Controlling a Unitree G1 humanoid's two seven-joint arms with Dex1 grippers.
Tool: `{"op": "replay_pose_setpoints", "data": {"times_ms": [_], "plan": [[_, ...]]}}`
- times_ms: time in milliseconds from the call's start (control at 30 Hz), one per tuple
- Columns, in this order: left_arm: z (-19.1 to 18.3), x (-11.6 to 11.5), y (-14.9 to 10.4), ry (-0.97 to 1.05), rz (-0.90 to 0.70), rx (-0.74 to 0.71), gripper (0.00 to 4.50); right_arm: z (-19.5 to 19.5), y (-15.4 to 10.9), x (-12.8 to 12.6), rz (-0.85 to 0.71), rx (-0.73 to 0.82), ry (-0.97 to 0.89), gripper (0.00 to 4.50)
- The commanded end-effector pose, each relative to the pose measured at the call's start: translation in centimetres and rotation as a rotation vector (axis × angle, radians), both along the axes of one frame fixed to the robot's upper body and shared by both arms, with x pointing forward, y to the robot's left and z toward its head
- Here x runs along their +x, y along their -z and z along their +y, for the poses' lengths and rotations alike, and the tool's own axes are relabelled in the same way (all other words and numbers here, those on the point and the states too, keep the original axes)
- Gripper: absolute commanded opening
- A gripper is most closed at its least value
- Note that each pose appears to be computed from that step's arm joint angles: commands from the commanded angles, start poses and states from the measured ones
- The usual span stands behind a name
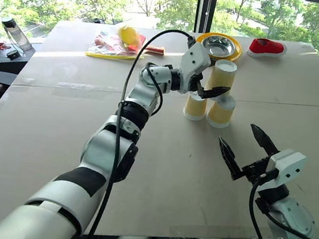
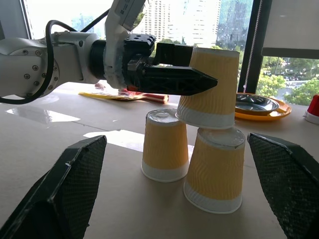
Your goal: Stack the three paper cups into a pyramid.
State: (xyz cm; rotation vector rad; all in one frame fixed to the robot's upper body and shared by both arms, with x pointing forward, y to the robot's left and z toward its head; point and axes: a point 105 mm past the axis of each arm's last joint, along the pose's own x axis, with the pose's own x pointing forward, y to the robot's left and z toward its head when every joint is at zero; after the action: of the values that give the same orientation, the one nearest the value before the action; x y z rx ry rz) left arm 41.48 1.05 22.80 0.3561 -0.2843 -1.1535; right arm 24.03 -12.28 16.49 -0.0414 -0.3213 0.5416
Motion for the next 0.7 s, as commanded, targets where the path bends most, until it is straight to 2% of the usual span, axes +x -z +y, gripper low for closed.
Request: {"op": "replay_pose_setpoints", "data": {"times_ms": [33,233,500,567,700], "plan": [[0.3,-0.3,-3.2,0.009,-0.056,-0.067,4.40,0.2,-1.0,-0.6,-0.051,-0.002,-0.020,4.50],[2.1,-2.6,-5.2,0.048,-0.086,-0.112,4.40,-0.2,-0.7,-0.8,-0.039,-0.009,-0.026,4.50],[6.1,-7.1,-5.5,-0.009,-0.089,-0.147,4.40,-0.3,-0.1,-0.8,-0.019,-0.022,-0.078,4.50],[7.7,-7.9,-4.3,-0.077,-0.062,-0.148,4.40,-0.8,0.3,-0.8,-0.001,-0.038,-0.088,4.50],[11.7,-9.9,1.7,-0.271,0.076,-0.038,4.40,-2.6,2.2,-0.9,0.077,-0.115,-0.119,4.50]]}}
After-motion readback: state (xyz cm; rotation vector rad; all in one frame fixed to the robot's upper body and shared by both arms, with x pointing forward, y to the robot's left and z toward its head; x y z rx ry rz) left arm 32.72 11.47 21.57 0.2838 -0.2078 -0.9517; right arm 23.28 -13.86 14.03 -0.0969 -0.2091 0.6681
